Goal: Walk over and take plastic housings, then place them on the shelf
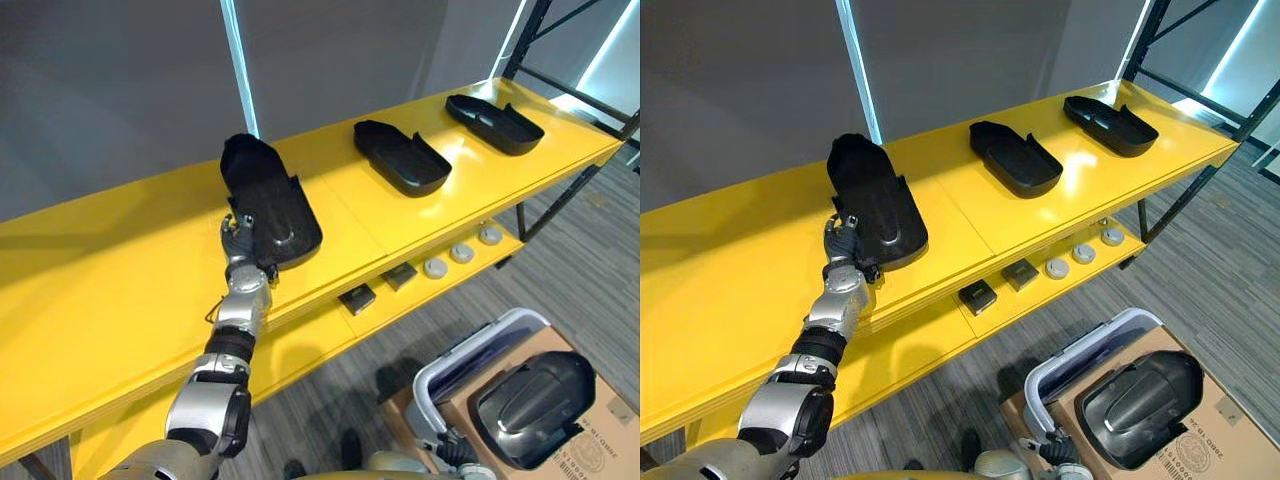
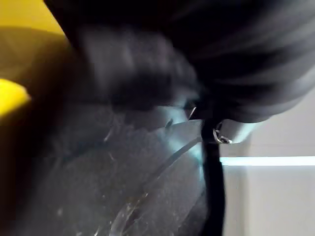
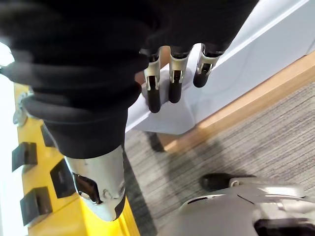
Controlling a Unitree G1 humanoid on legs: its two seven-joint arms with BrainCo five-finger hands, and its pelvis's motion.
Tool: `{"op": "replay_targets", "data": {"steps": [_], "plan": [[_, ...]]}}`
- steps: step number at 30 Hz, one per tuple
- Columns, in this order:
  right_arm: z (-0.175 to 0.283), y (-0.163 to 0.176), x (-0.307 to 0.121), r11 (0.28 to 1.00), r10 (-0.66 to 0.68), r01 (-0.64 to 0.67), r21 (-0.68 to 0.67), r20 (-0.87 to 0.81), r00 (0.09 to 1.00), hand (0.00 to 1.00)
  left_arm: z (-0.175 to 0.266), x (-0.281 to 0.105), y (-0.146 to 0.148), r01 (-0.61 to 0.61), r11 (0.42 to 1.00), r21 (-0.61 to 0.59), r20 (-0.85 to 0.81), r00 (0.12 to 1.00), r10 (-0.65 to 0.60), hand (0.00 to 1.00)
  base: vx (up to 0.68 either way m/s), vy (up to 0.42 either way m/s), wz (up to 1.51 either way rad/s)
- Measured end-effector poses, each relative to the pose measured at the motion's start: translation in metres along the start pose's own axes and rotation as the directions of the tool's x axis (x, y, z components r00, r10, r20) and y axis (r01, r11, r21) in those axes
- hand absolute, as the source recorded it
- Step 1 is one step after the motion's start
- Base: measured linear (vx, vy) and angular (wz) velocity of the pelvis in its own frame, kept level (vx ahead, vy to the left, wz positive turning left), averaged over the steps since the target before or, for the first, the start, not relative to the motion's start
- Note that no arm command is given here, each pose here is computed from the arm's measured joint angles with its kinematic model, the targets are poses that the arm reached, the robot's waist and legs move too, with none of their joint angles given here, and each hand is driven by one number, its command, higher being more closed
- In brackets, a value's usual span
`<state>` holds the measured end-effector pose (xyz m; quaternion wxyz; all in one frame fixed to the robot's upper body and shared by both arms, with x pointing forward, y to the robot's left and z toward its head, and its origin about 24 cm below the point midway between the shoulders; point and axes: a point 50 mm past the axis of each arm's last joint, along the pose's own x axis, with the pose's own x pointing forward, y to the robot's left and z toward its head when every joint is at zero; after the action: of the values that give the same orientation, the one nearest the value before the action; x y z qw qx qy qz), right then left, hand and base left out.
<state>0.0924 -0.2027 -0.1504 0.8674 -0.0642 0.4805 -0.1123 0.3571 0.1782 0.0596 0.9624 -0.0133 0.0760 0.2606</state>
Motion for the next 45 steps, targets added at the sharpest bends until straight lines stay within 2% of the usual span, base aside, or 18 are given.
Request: {"op": "replay_targets", "data": {"steps": [10, 12, 17, 18, 19, 23, 25, 28, 31, 36, 42, 45], "plan": [[0.001, 0.000, 0.000, 1.000, 0.002, -0.002, -0.012, 0.008, 1.000, 0.00, 0.003, 0.000, 0.005, -0.058, 0.998, -0.024, 0.006, 0.998, 0.059, 0.00, -0.03, -0.001, 0.00], [0.001, 0.000, 0.000, 1.000, 0.002, -0.002, -0.013, 0.010, 1.000, 0.00, 0.013, -0.005, 0.007, -0.067, 0.997, -0.042, 0.069, 0.995, 0.070, 0.00, 0.00, 0.000, 0.03], [0.000, -0.001, 0.000, 1.000, 0.001, 0.000, -0.013, 0.009, 1.000, 0.00, 0.040, -0.033, 0.005, -0.046, 0.999, 0.011, 0.314, 0.949, 0.041, 0.00, -0.01, 0.009, 0.11], [-0.003, -0.001, -0.002, 1.000, -0.002, 0.002, -0.011, 0.009, 1.000, 0.00, 0.029, -0.070, -0.006, 0.025, 0.986, 0.163, 0.419, 0.903, -0.092, 0.00, -0.04, 0.028, 0.04], [-0.004, -0.001, -0.002, 1.000, -0.002, 0.002, -0.011, 0.007, 1.000, 0.00, 0.025, -0.074, -0.009, 0.039, 0.979, 0.201, 0.421, 0.899, -0.123, 1.00, -0.05, 0.027, 0.04], [-0.003, -0.001, -0.002, 1.000, -0.001, 0.001, -0.011, 0.012, 1.000, 0.00, 0.013, -0.079, -0.006, 0.043, 0.960, 0.276, 0.421, 0.893, -0.161, 1.00, -0.04, 0.004, 0.00], [-0.005, -0.001, -0.003, 1.000, -0.001, 0.001, -0.009, 0.012, 1.000, 0.00, -0.011, -0.093, -0.006, 0.086, 0.873, 0.481, 0.403, 0.862, -0.307, 1.00, -0.04, 0.005, -0.04], [-0.006, -0.001, -0.003, 1.000, 0.000, 0.000, -0.010, 0.013, 1.000, 0.00, -0.026, -0.103, -0.008, 0.112, 0.790, 0.603, 0.368, 0.839, -0.400, 1.00, -0.01, 0.001, 0.01], [-0.005, -0.002, -0.003, 1.000, 0.002, -0.001, -0.013, 0.020, 1.000, 0.00, -0.030, -0.100, -0.006, 0.071, 0.711, 0.700, 0.368, 0.817, -0.444, 1.00, -0.01, 0.002, -0.10], [-0.004, -0.001, -0.003, 0.999, 0.013, -0.012, -0.036, 0.029, 0.999, 0.00, -0.038, -0.102, -0.011, 0.067, 0.624, 0.779, 0.340, 0.791, -0.508, 1.00, -0.01, 0.004, -0.08], [-0.004, -0.002, -0.003, 0.999, 0.012, -0.011, -0.039, 0.032, 0.999, 0.00, -0.046, -0.096, -0.014, 0.091, 0.583, 0.808, 0.288, 0.802, -0.524, 1.00, 0.00, 0.002, -0.01], [-0.003, -0.002, -0.003, 0.999, 0.011, -0.010, -0.039, 0.036, 0.999, 0.00, -0.040, -0.092, -0.018, 0.078, 0.585, 0.807, 0.303, 0.796, -0.524, 1.00, -0.01, 0.007, -0.03]]}}
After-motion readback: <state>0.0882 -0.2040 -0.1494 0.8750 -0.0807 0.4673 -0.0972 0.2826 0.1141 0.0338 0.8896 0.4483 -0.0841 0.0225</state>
